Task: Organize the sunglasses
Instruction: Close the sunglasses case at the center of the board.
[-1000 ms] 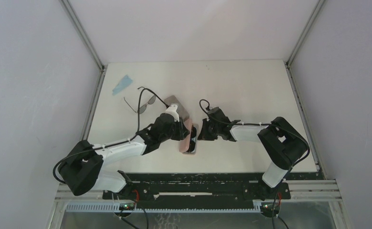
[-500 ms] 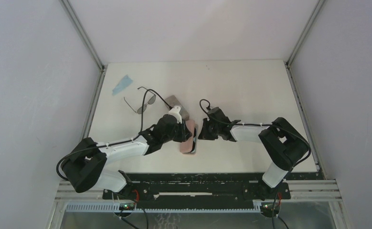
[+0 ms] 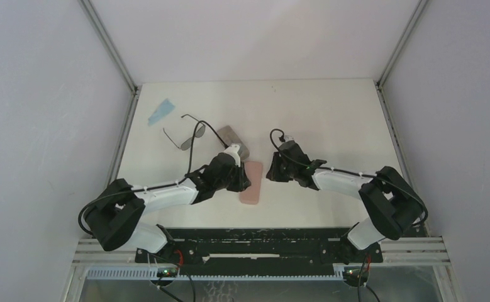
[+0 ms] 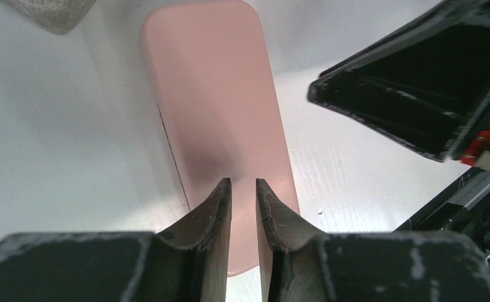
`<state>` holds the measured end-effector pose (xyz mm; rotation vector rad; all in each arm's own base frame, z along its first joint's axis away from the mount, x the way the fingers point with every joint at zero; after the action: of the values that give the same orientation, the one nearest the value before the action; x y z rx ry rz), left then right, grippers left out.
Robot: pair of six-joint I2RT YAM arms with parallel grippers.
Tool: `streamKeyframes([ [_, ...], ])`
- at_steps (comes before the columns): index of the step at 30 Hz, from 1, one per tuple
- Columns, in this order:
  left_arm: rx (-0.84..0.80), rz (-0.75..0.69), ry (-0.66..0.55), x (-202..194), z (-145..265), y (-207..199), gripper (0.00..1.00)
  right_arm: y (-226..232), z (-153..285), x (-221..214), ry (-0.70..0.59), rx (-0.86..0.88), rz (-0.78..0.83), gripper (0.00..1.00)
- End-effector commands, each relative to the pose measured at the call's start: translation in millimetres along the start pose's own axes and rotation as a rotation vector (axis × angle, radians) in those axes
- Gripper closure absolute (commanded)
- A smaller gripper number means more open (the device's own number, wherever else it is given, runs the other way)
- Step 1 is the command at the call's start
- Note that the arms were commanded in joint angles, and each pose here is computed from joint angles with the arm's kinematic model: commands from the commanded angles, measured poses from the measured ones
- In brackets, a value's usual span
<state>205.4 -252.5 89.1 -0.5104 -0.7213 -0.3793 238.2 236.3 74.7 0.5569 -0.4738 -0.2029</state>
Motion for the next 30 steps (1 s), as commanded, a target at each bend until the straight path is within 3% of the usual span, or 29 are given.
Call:
streamKeyframes([
  [1,-0.019,-0.021,-0.051,18,9,-8,0.75,3,21,14,-0.143,-0.006,0.054,0.78],
  [3,0.000,-0.029,-0.082,25,18,-7,0.75,4,29,15,-0.191,-0.004,0.075,0.60],
  [8,0.123,-0.026,-0.190,43,51,8,0.66,15,43,13,-0.239,0.039,0.087,0.41],
  [15,0.294,0.000,-0.361,60,111,31,0.43,43,40,2,-0.294,0.037,0.024,0.06],
  [20,0.332,0.019,-0.425,56,142,41,0.34,55,37,4,-0.440,-0.183,-0.023,0.00],
  [25,0.330,0.032,-0.446,46,155,46,0.32,71,22,6,-0.380,-0.374,0.044,0.00],
  [30,0.336,0.036,-0.443,38,161,50,0.32,95,6,-4,-0.334,-0.370,0.095,0.00],
])
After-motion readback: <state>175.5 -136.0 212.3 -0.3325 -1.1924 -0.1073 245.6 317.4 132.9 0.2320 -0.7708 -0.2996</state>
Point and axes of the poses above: each gripper's point midway between its finger pads, its own z axis back along the fingers, its own y axis along the line the jaws close on, x = y × z, the point moved 5 cm from there along z, back along the fingers, and after that the axes turned 12 degrees about -z, right-handed, at the moved point
